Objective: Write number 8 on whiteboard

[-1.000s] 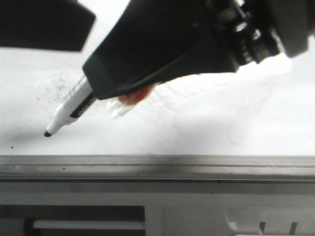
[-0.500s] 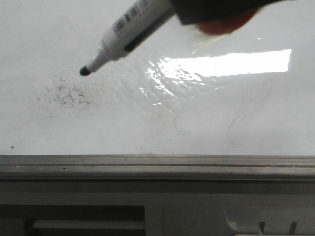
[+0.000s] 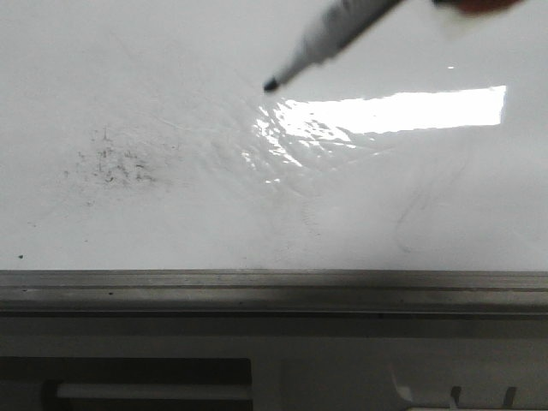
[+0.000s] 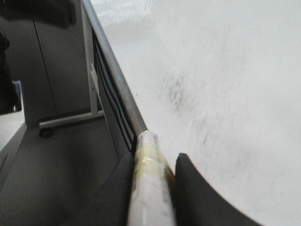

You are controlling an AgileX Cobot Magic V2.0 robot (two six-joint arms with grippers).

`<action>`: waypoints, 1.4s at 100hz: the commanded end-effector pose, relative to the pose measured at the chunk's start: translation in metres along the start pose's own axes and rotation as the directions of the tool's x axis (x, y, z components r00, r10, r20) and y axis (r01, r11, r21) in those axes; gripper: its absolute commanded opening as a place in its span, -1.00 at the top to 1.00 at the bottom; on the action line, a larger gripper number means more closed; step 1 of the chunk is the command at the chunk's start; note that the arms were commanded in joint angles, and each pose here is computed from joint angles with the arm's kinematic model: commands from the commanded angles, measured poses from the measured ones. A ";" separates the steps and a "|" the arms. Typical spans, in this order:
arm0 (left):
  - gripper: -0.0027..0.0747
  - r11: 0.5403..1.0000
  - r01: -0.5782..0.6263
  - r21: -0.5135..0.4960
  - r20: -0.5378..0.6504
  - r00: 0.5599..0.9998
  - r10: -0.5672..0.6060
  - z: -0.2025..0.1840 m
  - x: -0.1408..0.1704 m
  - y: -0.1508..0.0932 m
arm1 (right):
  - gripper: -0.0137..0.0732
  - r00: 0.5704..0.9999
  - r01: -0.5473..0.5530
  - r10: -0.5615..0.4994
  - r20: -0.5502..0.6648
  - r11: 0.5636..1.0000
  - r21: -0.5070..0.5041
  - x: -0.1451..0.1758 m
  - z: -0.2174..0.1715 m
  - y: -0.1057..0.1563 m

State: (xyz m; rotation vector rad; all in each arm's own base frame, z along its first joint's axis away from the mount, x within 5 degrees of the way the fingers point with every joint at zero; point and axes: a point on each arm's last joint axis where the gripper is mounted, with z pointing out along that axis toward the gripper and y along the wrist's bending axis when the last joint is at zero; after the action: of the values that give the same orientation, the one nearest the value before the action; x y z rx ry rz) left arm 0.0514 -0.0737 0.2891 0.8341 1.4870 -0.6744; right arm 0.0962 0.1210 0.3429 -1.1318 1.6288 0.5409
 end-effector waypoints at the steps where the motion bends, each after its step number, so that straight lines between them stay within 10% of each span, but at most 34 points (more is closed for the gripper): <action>1: 0.98 0.999 0.032 -0.034 0.046 0.998 -0.031 -0.001 -0.011 0.004 | 0.78 0.993 -0.001 -0.006 0.118 0.998 0.057 -0.029 -0.015 -0.007; 82: 0.98 0.999 0.032 -0.034 0.046 0.998 -0.031 -0.001 -0.011 0.004 | 0.78 0.994 0.107 -0.107 -0.024 0.994 0.004 -0.023 -0.022 -0.003; 140: 0.98 0.999 0.032 -0.034 0.046 0.998 -0.031 -0.001 -0.011 0.004 | 0.78 0.988 -0.058 0.013 0.153 0.953 0.298 -0.019 -0.052 -0.017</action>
State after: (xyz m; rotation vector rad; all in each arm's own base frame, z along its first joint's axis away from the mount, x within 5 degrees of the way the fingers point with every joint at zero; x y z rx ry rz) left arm 0.0513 -0.0738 0.2882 0.8346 1.4914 -0.6777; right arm 0.0839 0.0792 0.3708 -0.8993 1.6372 0.3530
